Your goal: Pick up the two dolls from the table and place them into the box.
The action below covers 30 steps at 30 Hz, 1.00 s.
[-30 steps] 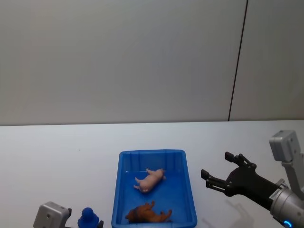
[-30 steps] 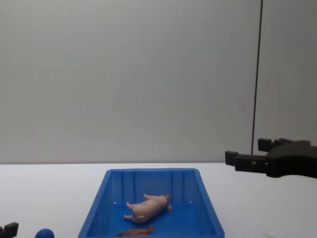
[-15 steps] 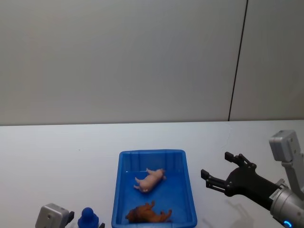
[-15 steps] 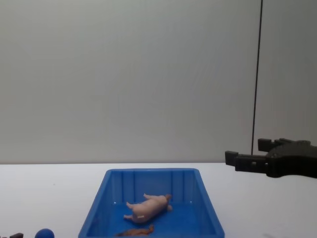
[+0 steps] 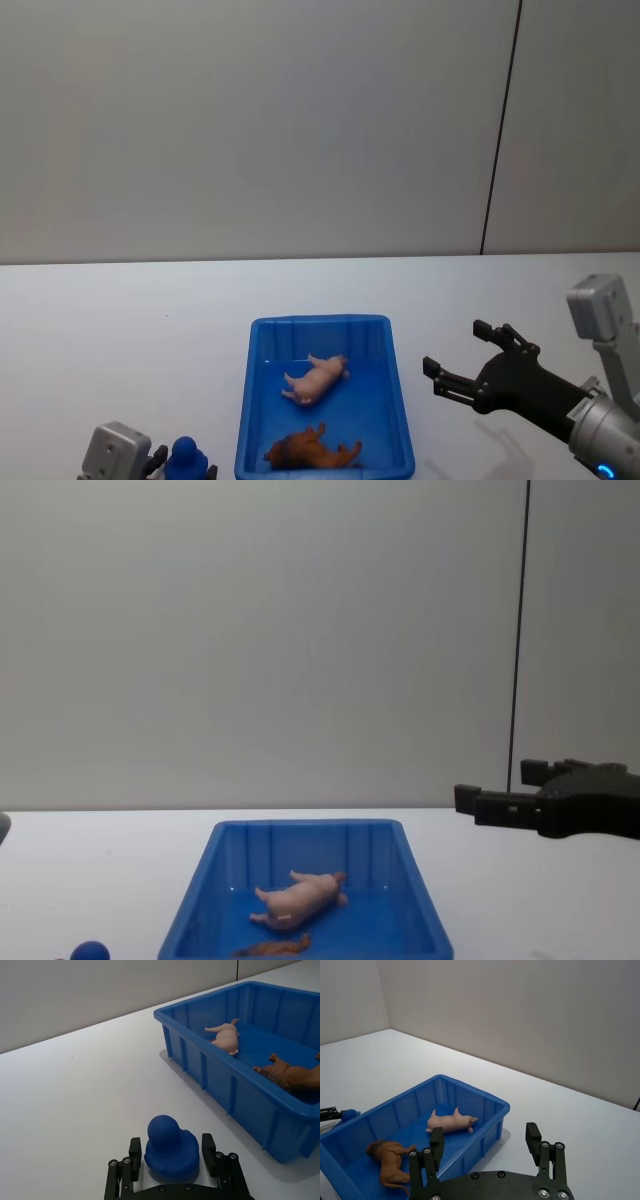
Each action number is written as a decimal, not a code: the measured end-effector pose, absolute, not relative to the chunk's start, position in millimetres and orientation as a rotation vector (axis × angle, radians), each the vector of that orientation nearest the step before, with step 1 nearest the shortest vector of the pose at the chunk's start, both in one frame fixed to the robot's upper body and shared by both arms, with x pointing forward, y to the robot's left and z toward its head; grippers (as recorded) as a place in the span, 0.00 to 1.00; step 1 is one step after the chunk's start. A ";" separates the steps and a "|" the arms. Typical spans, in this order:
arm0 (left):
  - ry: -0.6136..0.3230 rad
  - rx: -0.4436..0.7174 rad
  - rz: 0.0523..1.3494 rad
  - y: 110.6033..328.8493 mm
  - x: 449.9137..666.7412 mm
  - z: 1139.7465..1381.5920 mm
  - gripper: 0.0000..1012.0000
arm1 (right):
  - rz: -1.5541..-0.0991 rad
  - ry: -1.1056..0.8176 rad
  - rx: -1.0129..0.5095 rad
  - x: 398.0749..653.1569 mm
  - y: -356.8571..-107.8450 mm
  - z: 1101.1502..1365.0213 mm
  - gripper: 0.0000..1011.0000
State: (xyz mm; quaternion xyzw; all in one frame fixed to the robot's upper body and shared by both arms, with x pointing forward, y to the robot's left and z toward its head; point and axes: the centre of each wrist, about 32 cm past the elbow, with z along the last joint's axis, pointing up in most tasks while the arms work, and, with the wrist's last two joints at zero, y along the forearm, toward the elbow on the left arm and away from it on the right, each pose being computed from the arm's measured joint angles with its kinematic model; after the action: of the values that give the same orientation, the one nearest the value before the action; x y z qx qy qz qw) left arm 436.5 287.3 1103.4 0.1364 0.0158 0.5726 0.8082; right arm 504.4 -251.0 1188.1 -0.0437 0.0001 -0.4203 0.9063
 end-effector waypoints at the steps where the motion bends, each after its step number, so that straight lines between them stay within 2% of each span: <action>1: 0.034 0.294 1.222 287.7 438.5 1103.2 0.76 | -0.868 0.000 -0.090 504.4 -251.0 1188.1 0.99; 7: 0.029 0.302 1.209 289.3 445.5 1103.9 0.58 | -0.868 0.000 -0.090 504.4 -251.0 1188.1 0.99; 11: 0.017 0.306 1.203 290.1 449.7 1107.0 0.53 | -0.868 0.000 -0.090 504.4 -251.0 1188.1 0.99; 22: -0.074 0.287 1.179 287.3 464.9 1132.6 0.46 | -0.868 0.000 -0.090 504.4 -251.0 1188.1 0.99; 30: -0.179 0.251 1.119 270.7 484.1 1159.8 0.42 | -0.868 0.000 -0.090 504.4 -251.0 1188.1 0.99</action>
State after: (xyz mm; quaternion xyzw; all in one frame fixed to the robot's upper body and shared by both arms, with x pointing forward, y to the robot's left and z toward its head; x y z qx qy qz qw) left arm 484.1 270.7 1159.8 0.1186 -0.0846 0.5287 0.8362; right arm 504.4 -251.0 1188.1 -0.0437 0.0001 -0.4203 0.9063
